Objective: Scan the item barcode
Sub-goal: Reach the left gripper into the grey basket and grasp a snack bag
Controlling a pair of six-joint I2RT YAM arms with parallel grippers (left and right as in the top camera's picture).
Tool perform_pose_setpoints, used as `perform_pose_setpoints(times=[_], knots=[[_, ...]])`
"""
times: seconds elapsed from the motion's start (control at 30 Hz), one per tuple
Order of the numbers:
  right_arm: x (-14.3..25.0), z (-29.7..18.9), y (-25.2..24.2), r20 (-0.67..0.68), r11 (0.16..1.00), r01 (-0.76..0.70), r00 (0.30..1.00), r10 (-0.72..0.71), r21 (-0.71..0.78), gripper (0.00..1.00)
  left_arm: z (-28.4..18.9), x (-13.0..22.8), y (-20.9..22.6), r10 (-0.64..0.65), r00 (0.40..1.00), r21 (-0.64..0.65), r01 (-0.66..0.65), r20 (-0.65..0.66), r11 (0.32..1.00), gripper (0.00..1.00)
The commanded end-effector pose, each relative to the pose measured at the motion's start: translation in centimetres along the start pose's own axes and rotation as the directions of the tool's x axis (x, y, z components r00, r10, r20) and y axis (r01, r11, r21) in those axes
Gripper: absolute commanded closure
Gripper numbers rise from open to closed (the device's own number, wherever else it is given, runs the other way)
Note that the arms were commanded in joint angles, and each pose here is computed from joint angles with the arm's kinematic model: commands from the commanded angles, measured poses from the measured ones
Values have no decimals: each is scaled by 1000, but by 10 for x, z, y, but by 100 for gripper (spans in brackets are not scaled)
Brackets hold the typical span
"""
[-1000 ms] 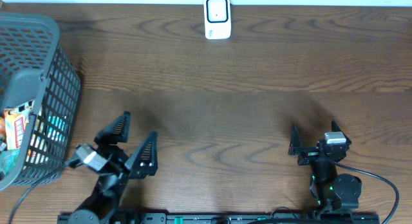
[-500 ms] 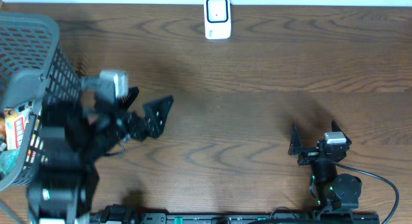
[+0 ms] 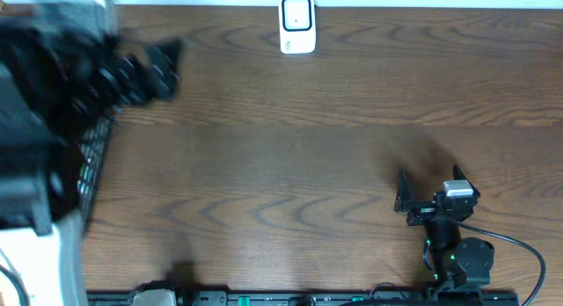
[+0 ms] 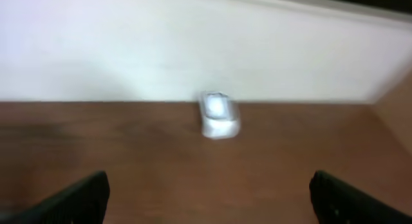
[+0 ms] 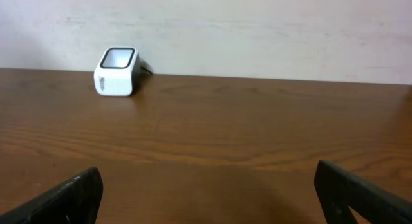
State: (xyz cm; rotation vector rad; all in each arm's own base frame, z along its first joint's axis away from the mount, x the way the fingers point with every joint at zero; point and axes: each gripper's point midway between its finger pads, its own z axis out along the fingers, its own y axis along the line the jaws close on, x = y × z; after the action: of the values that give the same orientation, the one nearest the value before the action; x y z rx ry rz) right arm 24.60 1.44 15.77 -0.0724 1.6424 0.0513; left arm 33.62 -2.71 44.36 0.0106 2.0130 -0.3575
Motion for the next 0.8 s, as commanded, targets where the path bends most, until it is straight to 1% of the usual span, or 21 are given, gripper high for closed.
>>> perform_pose_setpoints(times=[0.0, 0.1, 0.2, 0.27, 0.37, 0.47, 0.57, 0.67, 0.77], knots=[[0, 0, -1, 1, 1000, 1, 1000, -1, 7, 1, 8, -23, 77, -60, 998, -268, 48, -36, 962, 2], [0, 0, -1, 1, 1000, 1, 1000, -1, 7, 1, 6, -25, 137, -160, 986, -425, 128, -39, 896, 2], [0, 0, -1, 1, 1000, 1, 1000, -1, 7, 1, 4, -11, 188, -227, 972, -538, 163, -54, 827, 2], [0, 0, -1, 1, 1000, 1, 1000, -1, 7, 1, -3, 0, 217, -263, 963, -626, 169, -60, 761, 2], [0, 0, -1, 1, 1000, 1, 1000, -1, 7, 1, -25, 15, 259, -304, 951, -758, 159, -54, 633, 2], [0, 0, -1, 1, 1000, 1, 1000, -1, 7, 1, -41, 26, 285, -341, 939, -817, 165, -41, 553, 2], [0, 0, -1, 1, 1000, 1, 1000, -1, 7, 1, -51, 35, 305, -378, 926, -841, 184, -25, 508, 2], [0, 0, -1, 1, 1000, 1, 1000, -1, 7, 1, -61, 54, 325, -425, 904, -880, 163, -48, 447, 2], [0, 0, -1, 1, 1000, 1, 1000, -1, 7, 1, -68, 82, 342, -478, 874, -920, 116, -84, 373, 2]])
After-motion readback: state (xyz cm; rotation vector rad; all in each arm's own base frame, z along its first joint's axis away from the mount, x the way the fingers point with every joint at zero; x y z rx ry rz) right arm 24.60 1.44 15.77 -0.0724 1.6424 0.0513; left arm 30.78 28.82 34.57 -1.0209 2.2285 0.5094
